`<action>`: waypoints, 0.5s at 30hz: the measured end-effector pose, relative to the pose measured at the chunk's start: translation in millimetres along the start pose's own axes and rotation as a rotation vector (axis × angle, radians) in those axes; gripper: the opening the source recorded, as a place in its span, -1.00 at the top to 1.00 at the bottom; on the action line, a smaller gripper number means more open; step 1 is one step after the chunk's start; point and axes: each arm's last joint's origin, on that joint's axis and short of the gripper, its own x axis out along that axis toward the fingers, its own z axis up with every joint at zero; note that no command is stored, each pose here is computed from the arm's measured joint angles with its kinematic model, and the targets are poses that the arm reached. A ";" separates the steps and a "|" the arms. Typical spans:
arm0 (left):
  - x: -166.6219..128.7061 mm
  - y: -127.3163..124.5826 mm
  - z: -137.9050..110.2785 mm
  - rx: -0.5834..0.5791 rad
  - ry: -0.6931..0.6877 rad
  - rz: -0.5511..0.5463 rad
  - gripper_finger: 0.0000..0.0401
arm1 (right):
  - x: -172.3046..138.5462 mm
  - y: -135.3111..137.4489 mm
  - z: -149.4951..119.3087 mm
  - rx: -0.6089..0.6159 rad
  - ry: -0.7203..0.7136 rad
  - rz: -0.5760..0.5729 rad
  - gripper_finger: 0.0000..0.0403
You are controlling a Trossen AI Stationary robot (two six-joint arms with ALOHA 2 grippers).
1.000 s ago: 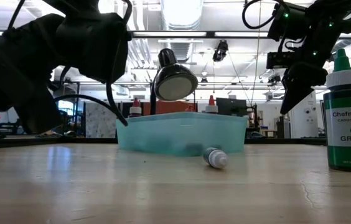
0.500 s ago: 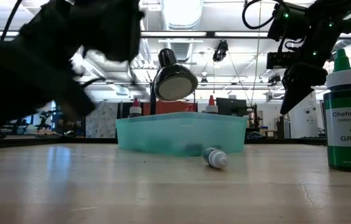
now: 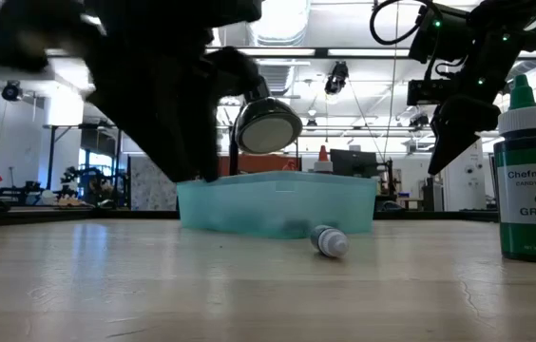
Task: Pick & Place food coloring
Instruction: Put the small pink food coloring bottle into the green bin
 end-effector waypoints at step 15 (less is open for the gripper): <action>24.0 58.2 13.8 0.302 -0.195 0.067 0.53 | 0.2 0.0 -2.3 0.028 0.022 0.003 0.81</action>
